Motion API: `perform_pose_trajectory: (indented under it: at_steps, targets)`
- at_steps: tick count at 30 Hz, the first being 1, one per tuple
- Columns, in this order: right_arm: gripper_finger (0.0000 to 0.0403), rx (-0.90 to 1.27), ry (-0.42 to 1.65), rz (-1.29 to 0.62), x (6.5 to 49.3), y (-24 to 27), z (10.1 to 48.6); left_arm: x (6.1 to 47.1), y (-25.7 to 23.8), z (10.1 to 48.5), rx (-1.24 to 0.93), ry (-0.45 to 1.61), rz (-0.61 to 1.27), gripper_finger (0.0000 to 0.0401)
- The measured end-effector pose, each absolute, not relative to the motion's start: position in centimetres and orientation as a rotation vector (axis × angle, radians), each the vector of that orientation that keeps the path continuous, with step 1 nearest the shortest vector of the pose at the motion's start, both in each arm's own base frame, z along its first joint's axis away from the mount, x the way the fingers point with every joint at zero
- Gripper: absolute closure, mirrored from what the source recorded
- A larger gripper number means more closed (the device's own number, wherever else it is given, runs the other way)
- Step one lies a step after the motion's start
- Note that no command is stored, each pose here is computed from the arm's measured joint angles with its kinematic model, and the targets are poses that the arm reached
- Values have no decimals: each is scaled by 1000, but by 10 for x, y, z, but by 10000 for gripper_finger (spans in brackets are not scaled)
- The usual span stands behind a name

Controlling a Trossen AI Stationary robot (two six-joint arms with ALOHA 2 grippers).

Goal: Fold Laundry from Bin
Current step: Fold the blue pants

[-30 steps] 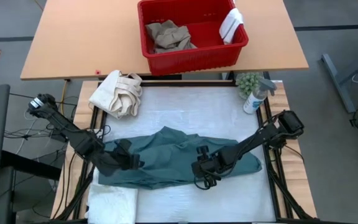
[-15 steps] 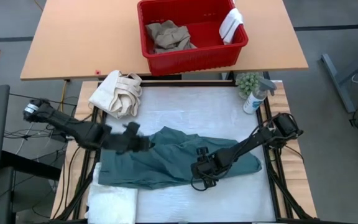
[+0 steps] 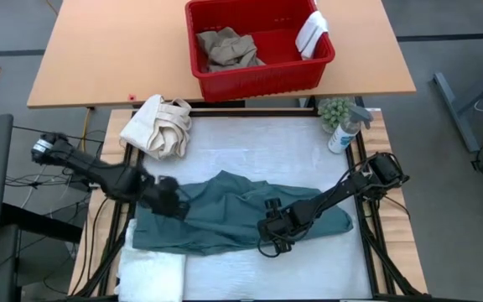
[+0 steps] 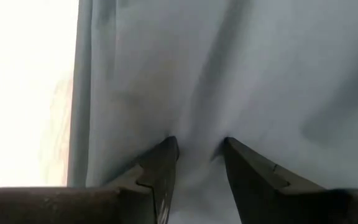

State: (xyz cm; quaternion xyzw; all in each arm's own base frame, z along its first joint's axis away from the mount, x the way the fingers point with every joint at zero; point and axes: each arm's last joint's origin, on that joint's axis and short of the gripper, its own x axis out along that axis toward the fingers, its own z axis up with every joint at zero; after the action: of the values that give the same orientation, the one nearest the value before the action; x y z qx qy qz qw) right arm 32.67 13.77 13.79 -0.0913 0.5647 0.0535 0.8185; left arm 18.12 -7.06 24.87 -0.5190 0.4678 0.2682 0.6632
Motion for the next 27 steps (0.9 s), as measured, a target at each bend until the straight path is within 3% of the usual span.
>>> perform_pose_trajectory:
  at_steps: [6, 10, 13, 19, 27]
  targets:
    - [239, -196, 1206, 115, 326, 138, 137, 153, -100, 232, -1234, 1125, 797, 401]
    - [239, -197, 1209, 116, 326, 138, 137, 157, -126, 228, -1329, 988, 726, 401]
    - [239, -204, 1212, 120, 326, 138, 137, 162, -143, 223, -1354, 1024, 658, 401]
    - [239, -220, 1215, 130, 326, 137, 136, 154, -162, 201, -1360, 1160, 820, 401]
    - [239, -220, 1220, 131, 326, 137, 135, 152, -162, 202, -1372, 1018, 844, 401]
